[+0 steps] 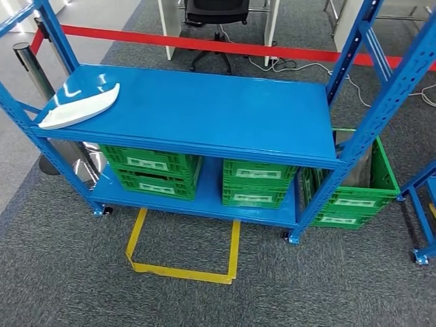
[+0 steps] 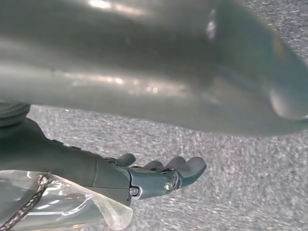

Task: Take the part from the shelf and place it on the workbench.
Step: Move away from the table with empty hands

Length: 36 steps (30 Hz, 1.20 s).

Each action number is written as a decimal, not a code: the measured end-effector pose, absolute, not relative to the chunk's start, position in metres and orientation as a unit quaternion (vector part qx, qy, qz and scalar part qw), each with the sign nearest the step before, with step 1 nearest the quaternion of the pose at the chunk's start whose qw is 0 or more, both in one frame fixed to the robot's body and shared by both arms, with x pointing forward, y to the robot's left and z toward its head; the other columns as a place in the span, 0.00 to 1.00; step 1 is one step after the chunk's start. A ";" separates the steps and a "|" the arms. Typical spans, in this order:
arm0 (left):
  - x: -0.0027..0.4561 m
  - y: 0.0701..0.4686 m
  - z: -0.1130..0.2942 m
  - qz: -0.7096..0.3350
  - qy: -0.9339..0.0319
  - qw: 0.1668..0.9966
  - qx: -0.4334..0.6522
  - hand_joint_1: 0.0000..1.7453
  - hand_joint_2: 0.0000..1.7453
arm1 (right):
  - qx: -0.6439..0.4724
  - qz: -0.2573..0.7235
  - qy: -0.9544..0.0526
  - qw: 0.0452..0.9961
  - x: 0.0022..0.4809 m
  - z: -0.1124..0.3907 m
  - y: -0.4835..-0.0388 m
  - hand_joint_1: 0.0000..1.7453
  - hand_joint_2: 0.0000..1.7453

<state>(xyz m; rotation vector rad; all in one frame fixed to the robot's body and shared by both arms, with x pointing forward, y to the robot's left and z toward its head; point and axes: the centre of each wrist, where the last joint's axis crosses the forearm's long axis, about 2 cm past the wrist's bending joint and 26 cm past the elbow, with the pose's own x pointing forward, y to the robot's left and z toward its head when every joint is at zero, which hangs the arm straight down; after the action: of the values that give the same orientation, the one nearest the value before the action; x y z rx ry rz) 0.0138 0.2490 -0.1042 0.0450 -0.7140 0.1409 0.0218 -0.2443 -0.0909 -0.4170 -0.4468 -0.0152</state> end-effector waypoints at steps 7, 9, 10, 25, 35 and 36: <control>0.015 0.249 -0.104 0.072 -0.348 0.934 0.021 0.00 0.00 | -0.202 -0.002 -0.222 0.954 0.022 -0.092 -0.243 0.00 0.00; 0.015 0.249 -0.104 0.074 -0.347 0.935 0.019 0.00 0.00 | -0.200 -0.002 -0.221 0.955 0.022 -0.092 -0.243 0.00 0.00; 0.014 0.249 -0.105 0.075 -0.346 0.935 0.018 0.00 0.00 | -0.199 -0.002 -0.220 0.955 0.021 -0.092 -0.242 0.00 0.00; 0.017 0.248 -0.104 0.076 -0.351 0.933 0.033 0.00 0.00 | -0.168 0.036 -0.281 0.944 0.023 -0.093 -0.240 0.00 0.00; 0.017 0.249 -0.104 0.072 -0.363 0.928 0.055 0.00 0.00 | -0.166 0.046 -0.308 0.935 0.023 -0.093 -0.239 0.00 0.00; 0.017 0.249 -0.104 0.071 -0.363 0.927 0.057 0.00 0.00 | -0.168 0.047 -0.312 0.934 0.024 -0.093 -0.239 0.00 0.00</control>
<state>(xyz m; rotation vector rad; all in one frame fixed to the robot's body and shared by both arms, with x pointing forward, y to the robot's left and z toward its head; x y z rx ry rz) 0.0172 0.2492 -0.1044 0.1171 -0.7447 0.1461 0.0235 -0.2387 -0.0931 -0.3445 -0.6379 0.0969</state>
